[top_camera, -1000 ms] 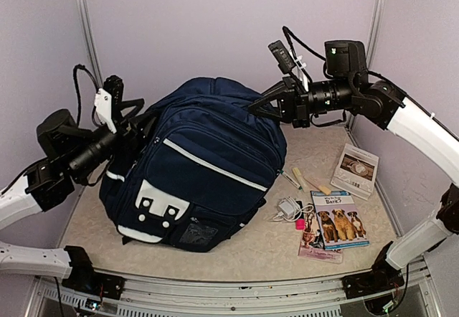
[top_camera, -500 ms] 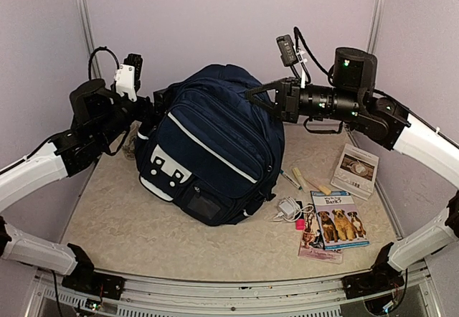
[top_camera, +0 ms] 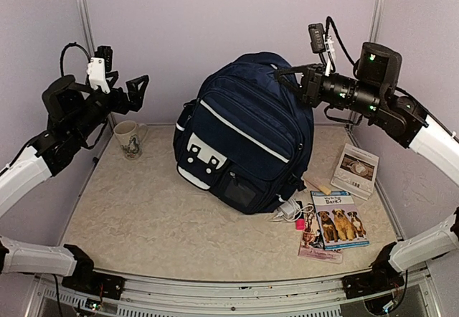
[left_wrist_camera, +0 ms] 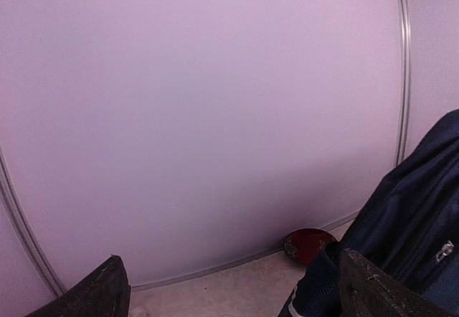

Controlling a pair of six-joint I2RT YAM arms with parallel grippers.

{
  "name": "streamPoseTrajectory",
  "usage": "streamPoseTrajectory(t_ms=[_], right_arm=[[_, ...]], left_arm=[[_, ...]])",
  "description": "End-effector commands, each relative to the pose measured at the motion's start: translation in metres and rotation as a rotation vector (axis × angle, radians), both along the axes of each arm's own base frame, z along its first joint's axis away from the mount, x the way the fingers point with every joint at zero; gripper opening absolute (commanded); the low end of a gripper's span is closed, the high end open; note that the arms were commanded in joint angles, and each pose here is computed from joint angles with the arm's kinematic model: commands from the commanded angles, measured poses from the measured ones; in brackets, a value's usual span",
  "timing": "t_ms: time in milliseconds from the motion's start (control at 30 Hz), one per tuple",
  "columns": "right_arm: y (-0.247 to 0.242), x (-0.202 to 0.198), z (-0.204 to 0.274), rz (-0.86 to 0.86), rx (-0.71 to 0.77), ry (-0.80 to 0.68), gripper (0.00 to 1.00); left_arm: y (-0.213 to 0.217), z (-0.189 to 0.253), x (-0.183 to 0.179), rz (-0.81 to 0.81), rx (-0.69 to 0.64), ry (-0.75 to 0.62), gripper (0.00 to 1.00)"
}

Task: Pack the student bag
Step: Pass from the left arm to the right, then pass from the right arm to the left

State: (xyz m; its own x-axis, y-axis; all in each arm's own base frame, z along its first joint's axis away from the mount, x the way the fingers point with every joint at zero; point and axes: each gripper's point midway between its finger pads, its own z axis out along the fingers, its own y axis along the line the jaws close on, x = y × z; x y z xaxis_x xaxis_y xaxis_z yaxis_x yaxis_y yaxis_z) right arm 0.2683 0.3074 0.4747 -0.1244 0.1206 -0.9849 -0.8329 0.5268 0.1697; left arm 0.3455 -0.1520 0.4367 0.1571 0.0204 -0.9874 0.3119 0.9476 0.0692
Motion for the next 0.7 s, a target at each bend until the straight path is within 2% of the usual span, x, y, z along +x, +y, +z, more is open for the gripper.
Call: streamPoseTrajectory(t_ms=[0,100,233,333,500,667], right_arm=[[-0.031,-0.009,0.077,-0.038,0.225,-0.146,0.00],[-0.018,-0.005,0.079,0.018,0.305,-0.091,0.00],[0.009,-0.006,0.092,0.062,0.385,-0.084,0.00],[0.012,-0.007,0.107,0.038,0.491,-0.096,0.00],[0.000,-0.011,0.131,-0.013,0.684,-0.133,0.00],[0.003,-0.023,0.146,-0.023,0.802,-0.169,0.00]], left_arm=[[-0.029,0.005,-0.020,-0.182,-0.008,-0.025,0.96],[-0.080,-0.001,-0.047,-0.323,0.051,-0.032,0.92],[-0.142,-0.019,-0.078,-0.421,0.141,-0.046,0.99],[-0.176,-0.032,-0.099,-0.481,0.192,-0.044,0.99],[-0.203,-0.058,-0.128,-0.544,0.276,-0.104,0.99],[-0.213,-0.069,-0.136,-0.568,0.261,-0.149,0.99]])
